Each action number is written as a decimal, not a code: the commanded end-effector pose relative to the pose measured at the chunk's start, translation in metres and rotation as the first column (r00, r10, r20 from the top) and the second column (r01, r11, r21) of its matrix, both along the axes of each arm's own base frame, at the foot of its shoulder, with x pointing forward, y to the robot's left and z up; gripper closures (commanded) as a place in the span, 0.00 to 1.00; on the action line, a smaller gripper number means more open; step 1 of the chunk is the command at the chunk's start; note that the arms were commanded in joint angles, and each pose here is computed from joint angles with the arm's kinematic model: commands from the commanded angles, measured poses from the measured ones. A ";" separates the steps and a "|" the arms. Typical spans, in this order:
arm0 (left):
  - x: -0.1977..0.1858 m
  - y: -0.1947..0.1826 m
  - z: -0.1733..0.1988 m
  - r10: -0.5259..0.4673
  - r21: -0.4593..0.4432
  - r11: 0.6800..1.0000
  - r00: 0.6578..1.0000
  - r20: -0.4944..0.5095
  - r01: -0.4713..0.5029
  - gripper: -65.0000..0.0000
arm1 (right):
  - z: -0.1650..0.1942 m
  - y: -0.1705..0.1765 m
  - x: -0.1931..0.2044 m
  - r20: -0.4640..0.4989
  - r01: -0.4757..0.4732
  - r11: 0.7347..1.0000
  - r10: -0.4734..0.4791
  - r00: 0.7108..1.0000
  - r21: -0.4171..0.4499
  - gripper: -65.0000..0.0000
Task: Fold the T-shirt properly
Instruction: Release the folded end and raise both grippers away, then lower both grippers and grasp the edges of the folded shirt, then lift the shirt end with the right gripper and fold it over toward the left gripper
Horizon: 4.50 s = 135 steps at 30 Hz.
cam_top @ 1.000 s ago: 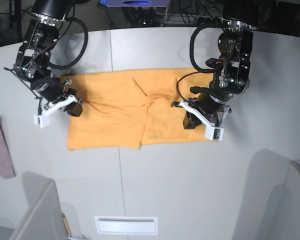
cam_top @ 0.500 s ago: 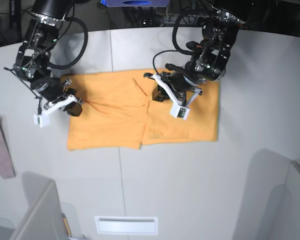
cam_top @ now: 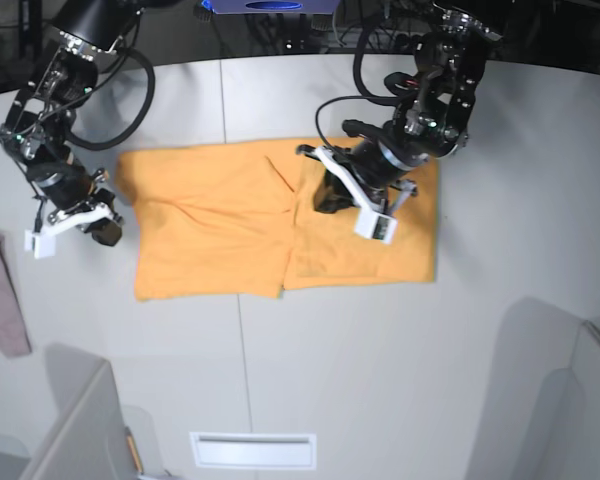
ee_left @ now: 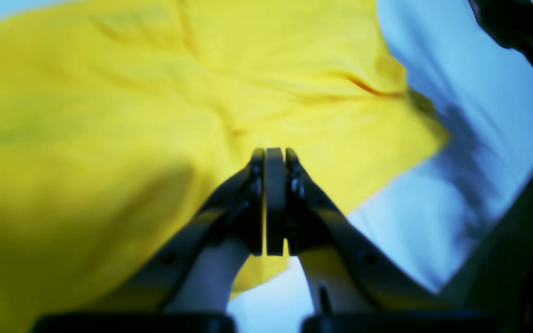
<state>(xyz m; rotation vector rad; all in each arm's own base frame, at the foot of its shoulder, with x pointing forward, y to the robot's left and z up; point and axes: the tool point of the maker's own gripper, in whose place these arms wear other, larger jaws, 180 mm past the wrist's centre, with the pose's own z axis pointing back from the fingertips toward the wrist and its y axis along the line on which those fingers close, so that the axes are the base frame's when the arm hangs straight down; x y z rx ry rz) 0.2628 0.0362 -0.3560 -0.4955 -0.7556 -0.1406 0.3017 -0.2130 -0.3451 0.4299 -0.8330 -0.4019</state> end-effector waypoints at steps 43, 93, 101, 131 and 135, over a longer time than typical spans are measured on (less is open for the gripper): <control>-0.043 0.304 0.024 0.534 0.319 0.772 0.834 0.141 -0.549 1.00 | -0.132 0.052 -0.024 -0.495 -0.329 0.907 0.419 0.761 0.262 0.34; 0.018 0.143 -0.088 0.112 0.421 0.905 0.989 -0.095 -0.062 1.00 | -0.105 0.031 0.024 -0.481 -0.318 0.945 0.246 0.842 -0.073 1.00; 0.042 0.099 -0.089 0.047 0.369 0.929 0.995 -0.092 -0.010 1.00 | -0.073 0.036 0.034 -0.459 -0.357 0.895 0.207 0.864 -0.267 1.00; 0.026 0.063 -0.102 -0.037 0.340 0.937 0.990 -0.137 0.082 1.00 | 0.024 0.181 0.053 -0.253 -0.533 0.655 0.478 0.841 -0.536 1.00; 0.031 0.063 -0.099 -0.037 0.341 0.937 0.991 -0.126 0.078 1.00 | 0.026 0.199 0.050 -0.238 -0.523 0.677 0.474 0.848 -0.518 1.00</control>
